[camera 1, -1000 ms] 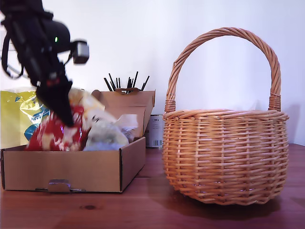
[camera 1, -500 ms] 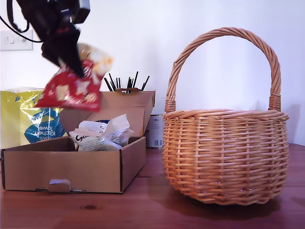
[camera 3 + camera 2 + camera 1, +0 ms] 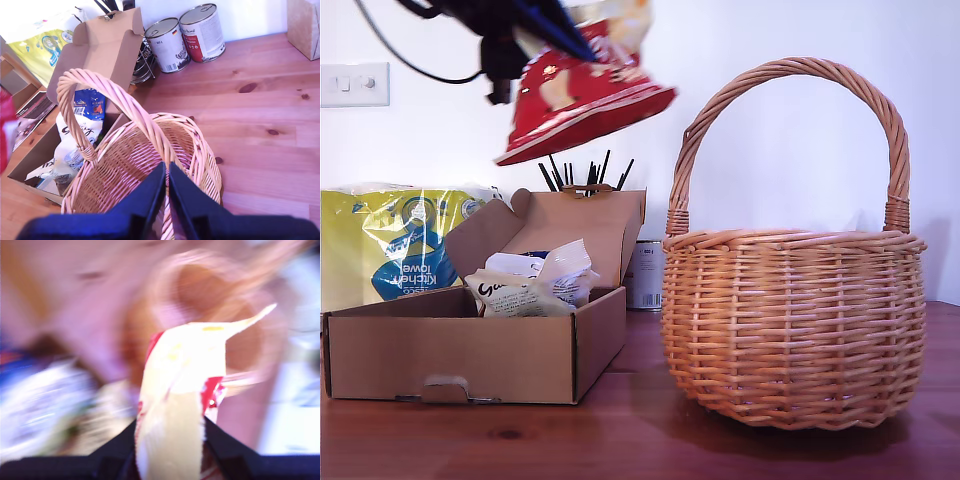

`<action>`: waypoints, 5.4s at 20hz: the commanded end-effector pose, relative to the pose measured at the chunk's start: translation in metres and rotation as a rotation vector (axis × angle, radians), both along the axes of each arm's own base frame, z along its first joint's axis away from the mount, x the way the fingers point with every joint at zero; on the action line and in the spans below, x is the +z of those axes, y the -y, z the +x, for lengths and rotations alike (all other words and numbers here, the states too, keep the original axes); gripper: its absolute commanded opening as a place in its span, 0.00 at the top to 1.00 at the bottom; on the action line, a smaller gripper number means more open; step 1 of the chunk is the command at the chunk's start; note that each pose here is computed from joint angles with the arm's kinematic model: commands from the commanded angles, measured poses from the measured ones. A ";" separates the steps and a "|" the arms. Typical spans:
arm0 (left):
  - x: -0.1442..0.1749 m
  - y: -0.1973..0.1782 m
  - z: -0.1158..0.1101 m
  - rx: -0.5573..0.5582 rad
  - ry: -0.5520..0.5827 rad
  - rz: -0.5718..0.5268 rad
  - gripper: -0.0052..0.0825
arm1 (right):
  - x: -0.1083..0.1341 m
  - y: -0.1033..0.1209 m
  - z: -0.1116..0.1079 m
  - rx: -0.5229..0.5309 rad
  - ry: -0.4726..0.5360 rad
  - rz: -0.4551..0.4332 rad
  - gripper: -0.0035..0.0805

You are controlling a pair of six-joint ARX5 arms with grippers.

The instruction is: Move the bags of Easter eggs from the cardboard box on the left into the woven basket on the right side.

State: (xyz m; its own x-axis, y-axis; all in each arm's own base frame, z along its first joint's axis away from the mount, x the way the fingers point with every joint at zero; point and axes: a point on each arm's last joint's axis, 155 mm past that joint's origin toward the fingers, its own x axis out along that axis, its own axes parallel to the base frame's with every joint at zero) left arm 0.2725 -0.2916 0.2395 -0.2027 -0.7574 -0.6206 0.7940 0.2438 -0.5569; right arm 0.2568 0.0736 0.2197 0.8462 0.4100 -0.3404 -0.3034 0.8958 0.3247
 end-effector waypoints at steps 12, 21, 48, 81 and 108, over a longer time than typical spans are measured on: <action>0.001 0.110 -0.031 -0.247 0.490 -0.016 0.76 | 0.006 -0.002 0.001 0.010 0.019 -0.004 0.97; -0.023 0.128 0.001 -0.233 0.627 0.037 0.75 | 0.006 -0.002 0.001 0.010 0.019 -0.004 0.97; -0.059 0.107 0.034 -0.211 0.686 0.214 0.49 | -0.007 -0.014 0.001 0.077 -0.046 0.025 0.97; -0.032 0.031 0.080 0.129 0.497 0.257 0.96 | -0.015 -0.014 0.005 0.068 -0.075 0.014 0.97; -0.083 -0.072 0.070 0.382 0.647 0.134 0.06 | -0.001 -0.005 0.018 0.020 0.000 -0.007 0.97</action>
State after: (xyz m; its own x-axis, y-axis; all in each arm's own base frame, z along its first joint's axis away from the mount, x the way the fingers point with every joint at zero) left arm 0.3389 -0.2178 0.1613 0.4911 -0.6174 -0.6146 0.7957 0.6051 0.0279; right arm 0.2740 0.0778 0.2120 0.8324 0.4219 -0.3594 -0.3098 0.8919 0.3294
